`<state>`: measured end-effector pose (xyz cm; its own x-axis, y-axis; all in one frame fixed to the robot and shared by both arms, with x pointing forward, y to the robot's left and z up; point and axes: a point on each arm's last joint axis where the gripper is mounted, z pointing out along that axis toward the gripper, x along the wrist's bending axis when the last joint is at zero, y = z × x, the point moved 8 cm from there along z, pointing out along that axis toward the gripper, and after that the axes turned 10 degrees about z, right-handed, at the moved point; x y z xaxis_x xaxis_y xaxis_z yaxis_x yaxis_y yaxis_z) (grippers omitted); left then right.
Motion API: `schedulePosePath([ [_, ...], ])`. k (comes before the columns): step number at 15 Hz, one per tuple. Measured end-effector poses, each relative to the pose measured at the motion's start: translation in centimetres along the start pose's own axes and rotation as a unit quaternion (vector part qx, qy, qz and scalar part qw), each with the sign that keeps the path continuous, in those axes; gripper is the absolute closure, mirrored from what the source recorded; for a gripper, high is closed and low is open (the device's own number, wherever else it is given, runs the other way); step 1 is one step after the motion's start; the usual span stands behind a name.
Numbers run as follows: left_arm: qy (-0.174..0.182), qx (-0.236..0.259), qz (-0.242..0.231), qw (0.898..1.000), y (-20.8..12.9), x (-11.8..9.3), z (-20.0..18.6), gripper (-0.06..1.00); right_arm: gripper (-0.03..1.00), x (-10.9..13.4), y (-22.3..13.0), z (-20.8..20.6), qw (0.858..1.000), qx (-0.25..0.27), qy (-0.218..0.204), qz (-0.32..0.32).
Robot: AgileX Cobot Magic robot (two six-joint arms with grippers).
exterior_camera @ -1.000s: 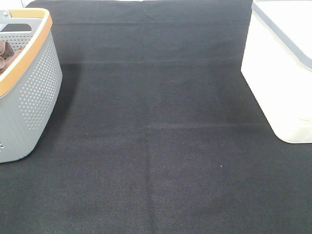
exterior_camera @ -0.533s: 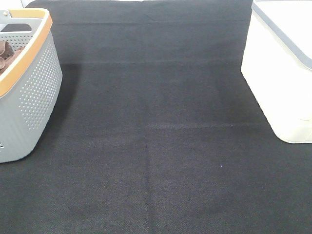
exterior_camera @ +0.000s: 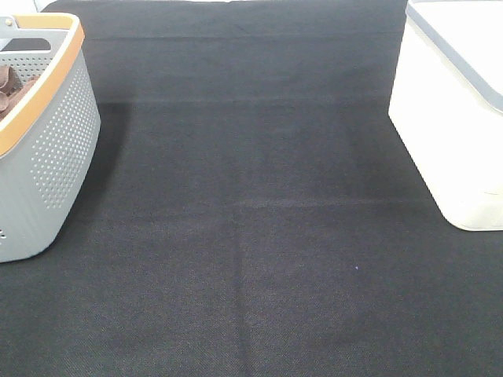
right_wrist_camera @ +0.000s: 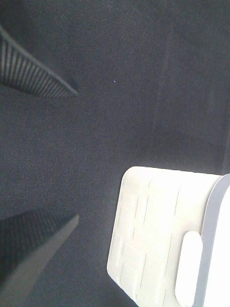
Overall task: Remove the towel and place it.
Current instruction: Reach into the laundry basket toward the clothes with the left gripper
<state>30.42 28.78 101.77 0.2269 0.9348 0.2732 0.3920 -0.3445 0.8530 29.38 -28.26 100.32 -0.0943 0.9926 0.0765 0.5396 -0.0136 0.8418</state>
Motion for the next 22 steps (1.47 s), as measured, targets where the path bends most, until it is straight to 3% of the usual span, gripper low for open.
schedulePosePath([
  [22,0.000,0.000,0.000,1.000,0.00,0.00,0.00,0.24,0.33,0.00,0.00,0.00,1.000,0.000,0.000,0.000],
])
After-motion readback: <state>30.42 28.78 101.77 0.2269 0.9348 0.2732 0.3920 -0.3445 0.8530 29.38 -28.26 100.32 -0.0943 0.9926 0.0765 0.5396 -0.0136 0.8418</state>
